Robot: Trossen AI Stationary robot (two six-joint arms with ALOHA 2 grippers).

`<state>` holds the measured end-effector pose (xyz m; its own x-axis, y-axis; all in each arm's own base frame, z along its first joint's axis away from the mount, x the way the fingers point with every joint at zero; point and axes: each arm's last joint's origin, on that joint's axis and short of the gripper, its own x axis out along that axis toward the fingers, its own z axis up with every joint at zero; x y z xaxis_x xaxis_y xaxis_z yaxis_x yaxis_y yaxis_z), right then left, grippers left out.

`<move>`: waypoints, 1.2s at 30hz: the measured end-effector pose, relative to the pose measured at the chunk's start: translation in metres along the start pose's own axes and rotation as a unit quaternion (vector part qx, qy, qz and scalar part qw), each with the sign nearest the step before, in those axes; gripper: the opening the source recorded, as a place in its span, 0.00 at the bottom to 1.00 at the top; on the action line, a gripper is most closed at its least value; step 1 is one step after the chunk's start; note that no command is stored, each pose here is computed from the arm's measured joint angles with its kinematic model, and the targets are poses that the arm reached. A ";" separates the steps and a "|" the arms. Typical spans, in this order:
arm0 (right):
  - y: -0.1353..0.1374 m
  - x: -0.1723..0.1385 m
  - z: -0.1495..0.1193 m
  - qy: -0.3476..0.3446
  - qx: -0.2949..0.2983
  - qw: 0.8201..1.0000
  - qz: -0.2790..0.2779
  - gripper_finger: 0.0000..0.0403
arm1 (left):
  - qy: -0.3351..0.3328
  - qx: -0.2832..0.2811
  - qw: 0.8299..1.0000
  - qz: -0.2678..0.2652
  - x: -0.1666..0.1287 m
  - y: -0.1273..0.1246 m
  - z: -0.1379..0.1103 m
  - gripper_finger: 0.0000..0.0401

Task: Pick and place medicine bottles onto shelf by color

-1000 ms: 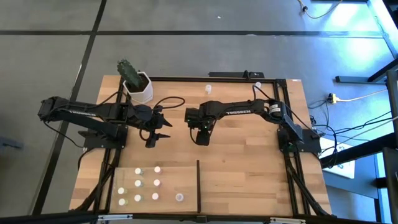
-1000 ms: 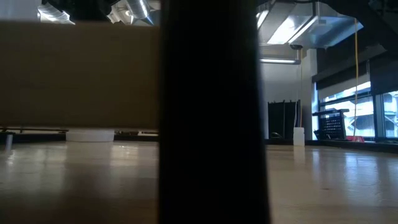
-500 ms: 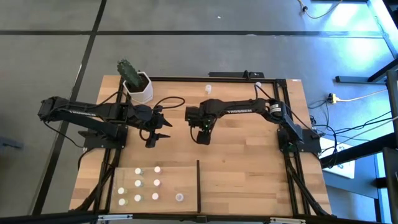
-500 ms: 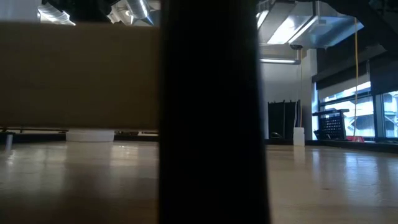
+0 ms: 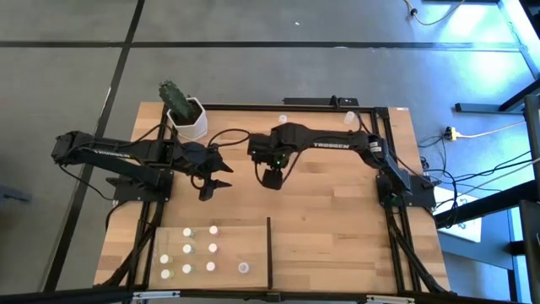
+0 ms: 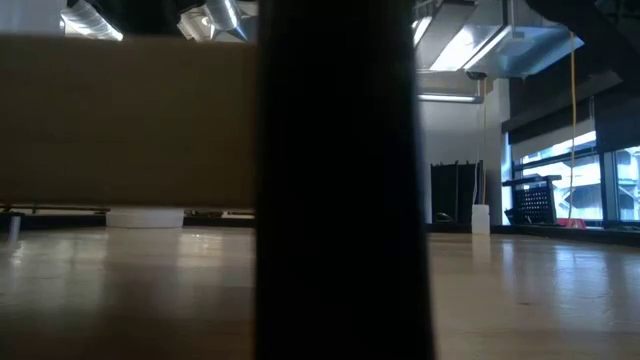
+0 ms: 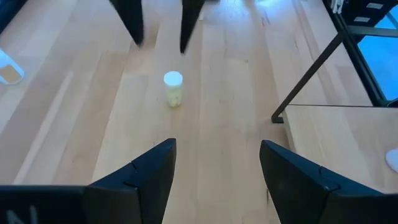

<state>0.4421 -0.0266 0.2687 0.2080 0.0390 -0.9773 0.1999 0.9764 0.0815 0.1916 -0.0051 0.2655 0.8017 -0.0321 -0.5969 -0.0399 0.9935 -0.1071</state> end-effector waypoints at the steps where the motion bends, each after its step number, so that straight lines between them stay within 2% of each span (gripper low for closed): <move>1: 0.002 -0.009 0.000 -0.006 -0.003 1.000 -0.012 0.58 | 0.000 -0.001 1.000 0.000 0.000 0.000 0.000 0.56; 7: 0.020 -0.059 -0.005 -0.049 -0.023 0.992 -0.110 0.58 | -0.002 -0.002 1.000 0.000 0.001 0.000 0.001 0.56; 10: 0.027 -0.078 -0.017 -0.078 -0.022 0.987 -0.137 0.58 | -0.001 -0.001 1.000 -0.001 0.006 -0.001 0.002 0.56; 16: 0.041 -0.122 -0.043 -0.120 -0.017 0.984 -0.133 0.58 | -0.005 0.001 1.000 -0.002 0.031 -0.001 0.006 0.56; 23: 0.058 -0.163 -0.073 -0.162 -0.074 0.977 -0.114 0.58 | -0.031 0.000 1.000 -0.001 0.071 0.000 0.012 0.56; 26: 0.062 -0.177 -0.084 -0.180 -0.080 0.975 -0.105 0.58 | -0.045 -0.002 0.999 0.001 0.090 0.003 0.013 0.56; 36: 0.065 -0.195 -0.097 -0.211 -0.064 0.971 -0.092 0.58 | -0.067 -0.005 0.998 0.004 0.129 0.008 0.008 0.56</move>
<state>0.3215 0.0504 0.4459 0.5585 -0.2028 -0.8043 0.1559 0.9780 -0.1384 0.3000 -0.0005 0.1940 0.8738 -0.0079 -0.4862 -0.0522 0.9926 -0.1100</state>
